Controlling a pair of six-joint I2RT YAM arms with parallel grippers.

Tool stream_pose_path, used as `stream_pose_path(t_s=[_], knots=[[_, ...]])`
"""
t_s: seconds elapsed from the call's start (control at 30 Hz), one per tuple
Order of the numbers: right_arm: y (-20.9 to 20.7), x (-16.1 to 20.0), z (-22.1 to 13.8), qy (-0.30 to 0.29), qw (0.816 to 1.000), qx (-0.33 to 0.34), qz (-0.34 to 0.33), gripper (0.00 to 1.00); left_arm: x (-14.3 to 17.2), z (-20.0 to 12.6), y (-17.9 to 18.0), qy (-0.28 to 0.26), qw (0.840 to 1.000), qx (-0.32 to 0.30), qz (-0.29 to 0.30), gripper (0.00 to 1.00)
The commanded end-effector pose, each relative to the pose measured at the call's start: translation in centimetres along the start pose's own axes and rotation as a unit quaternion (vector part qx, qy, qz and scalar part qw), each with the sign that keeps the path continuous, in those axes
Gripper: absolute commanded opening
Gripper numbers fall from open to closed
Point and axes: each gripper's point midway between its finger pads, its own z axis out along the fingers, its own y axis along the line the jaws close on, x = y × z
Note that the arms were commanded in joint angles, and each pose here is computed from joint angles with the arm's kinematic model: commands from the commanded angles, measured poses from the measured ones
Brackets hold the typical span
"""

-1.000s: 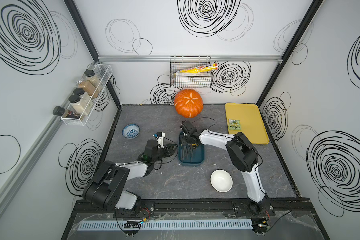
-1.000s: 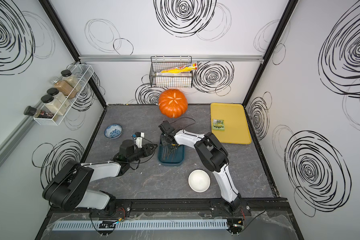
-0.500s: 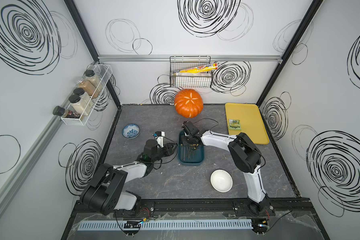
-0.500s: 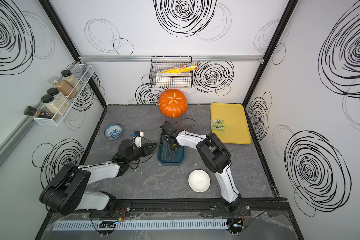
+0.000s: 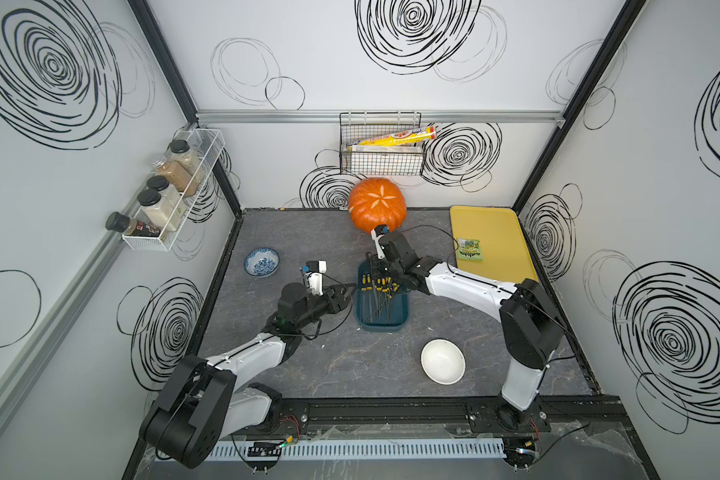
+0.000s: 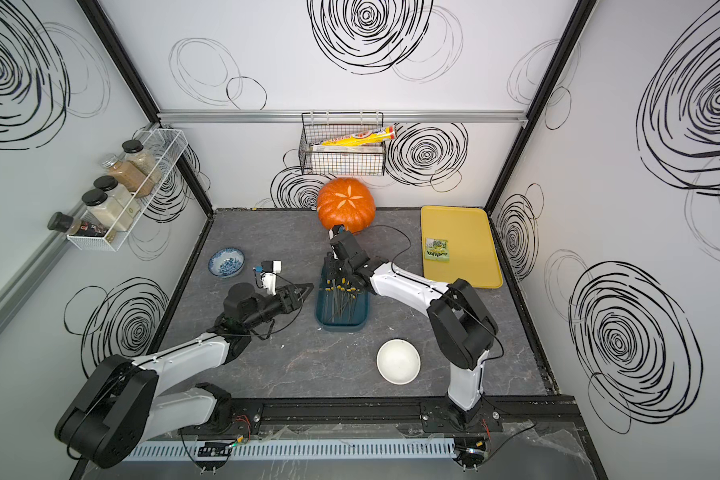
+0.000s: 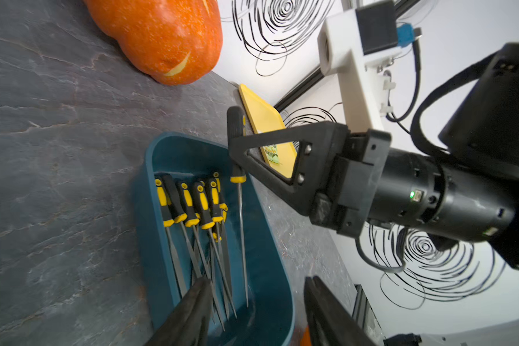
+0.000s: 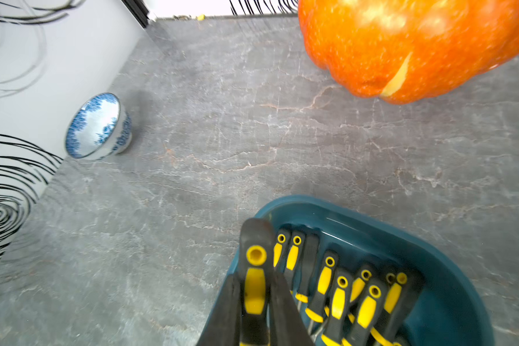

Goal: Take the file tool out of the storage box
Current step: Pick up the file tool from the storage box.

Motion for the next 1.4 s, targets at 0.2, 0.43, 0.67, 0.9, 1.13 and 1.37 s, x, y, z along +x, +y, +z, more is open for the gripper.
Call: stream_pose_path(t_s=[0.2,0.43,0.67,0.9,1.13,1.37], knots=[[4.6,-5.5,-10.2,-0.152,0.973,-0.173,0.026,0.06,1.0,-1.3,-7.6,0.015,0.983,0.179,0.035,0.67],[6.4,-5.3,-12.7,-0.154,0.958,-0.240,0.036,0.05,2.8,0.8,-9.2,0.056,0.980,0.176,0.072,0.66],[6.1,-4.6,-12.7,-0.147,0.959,-0.238,0.038,0.05,2.4,0.9,-9.4,0.042,0.982,0.166,0.082,0.54],[5.7,-3.8,-12.8,-0.146,0.959,-0.238,0.041,0.05,2.4,2.2,-8.5,0.053,0.985,0.143,0.082,0.37],[5.7,-3.2,-12.3,-0.139,0.959,-0.241,0.045,0.05,2.4,3.4,-7.6,0.062,0.988,0.102,0.096,0.39],[5.3,-2.9,-11.9,-0.137,0.962,-0.233,0.047,0.05,2.9,4.3,-6.6,0.068,0.990,0.044,0.116,0.24]])
